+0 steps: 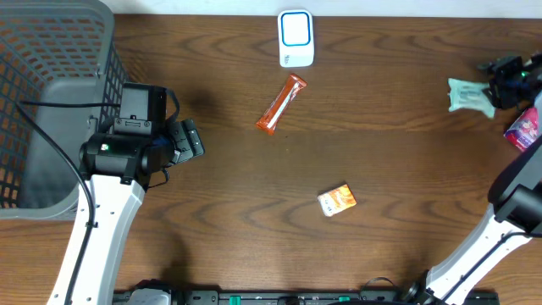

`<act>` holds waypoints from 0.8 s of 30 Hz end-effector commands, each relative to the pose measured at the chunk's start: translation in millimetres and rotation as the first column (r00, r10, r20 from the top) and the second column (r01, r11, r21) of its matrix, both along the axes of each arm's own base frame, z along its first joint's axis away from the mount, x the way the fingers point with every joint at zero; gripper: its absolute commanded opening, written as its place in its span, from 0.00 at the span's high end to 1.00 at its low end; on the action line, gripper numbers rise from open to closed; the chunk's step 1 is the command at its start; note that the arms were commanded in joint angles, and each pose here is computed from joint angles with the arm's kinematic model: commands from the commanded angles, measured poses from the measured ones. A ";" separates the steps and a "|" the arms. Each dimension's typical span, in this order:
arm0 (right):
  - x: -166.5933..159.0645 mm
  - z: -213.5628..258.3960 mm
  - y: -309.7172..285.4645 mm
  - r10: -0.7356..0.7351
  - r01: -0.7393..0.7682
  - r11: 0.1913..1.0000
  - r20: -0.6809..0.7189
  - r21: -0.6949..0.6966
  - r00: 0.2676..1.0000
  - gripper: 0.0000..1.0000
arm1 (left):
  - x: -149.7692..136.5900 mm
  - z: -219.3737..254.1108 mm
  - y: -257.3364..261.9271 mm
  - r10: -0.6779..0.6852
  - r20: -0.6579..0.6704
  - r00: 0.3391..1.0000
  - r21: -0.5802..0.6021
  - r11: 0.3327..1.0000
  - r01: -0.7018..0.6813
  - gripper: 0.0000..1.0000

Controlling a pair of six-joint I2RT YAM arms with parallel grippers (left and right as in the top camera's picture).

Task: Scan the item barcode
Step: 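Carry the green pack to the right side and release it, then reach the right gripper to the red bar and grasp it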

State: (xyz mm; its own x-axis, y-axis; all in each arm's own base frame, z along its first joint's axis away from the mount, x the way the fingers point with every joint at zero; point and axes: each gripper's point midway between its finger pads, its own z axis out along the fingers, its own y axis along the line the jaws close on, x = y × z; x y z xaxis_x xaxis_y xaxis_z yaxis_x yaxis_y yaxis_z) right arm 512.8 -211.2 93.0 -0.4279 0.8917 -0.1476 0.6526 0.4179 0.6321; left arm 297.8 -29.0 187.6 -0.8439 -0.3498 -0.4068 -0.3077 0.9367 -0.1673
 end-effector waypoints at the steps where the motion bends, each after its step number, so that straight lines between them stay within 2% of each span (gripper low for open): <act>1: -4.8 13.0 -6.8 0.048 -0.047 0.996 0.011 -0.073 0.999 0.43 | -0.5 0.0 3.8 0.012 0.003 1.000 0.010 1.000 -0.012 0.11; 4: 0.6 16.9 10.7 0.141 -0.137 0.988 0.046 -0.071 0.989 0.43 | -0.5 0.0 3.8 0.012 0.003 1.000 0.010 1.000 -0.012 0.11; 7: 9.0 21.0 48.9 0.298 -0.291 0.953 0.090 -0.080 0.950 0.39 | -0.5 0.0 3.8 0.012 0.003 1.000 0.010 1.000 -0.012 0.11; 13: 11.3 3.1 107.4 0.425 -0.424 0.895 -0.019 -0.138 0.905 0.43 | -0.5 0.0 3.8 0.012 0.003 1.000 0.010 1.000 -0.012 0.11; 17: 14.0 -5.1 171.6 0.549 -0.547 0.827 -0.029 -0.130 0.836 0.39 | -0.5 0.0 3.8 0.012 0.003 1.000 0.010 1.000 -0.012 0.11; 22: 8.4 -4.8 292.4 0.728 -0.725 0.685 0.028 -0.073 0.685 0.30 | -0.5 0.0 3.8 0.012 0.003 1.000 0.010 1.000 -0.012 0.11; 24: 4.4 -3.9 328.6 0.774 -0.770 0.633 0.037 -0.084 0.632 0.31 | -0.5 0.0 3.8 0.012 0.003 1.000 0.010 1.000 -0.012 0.11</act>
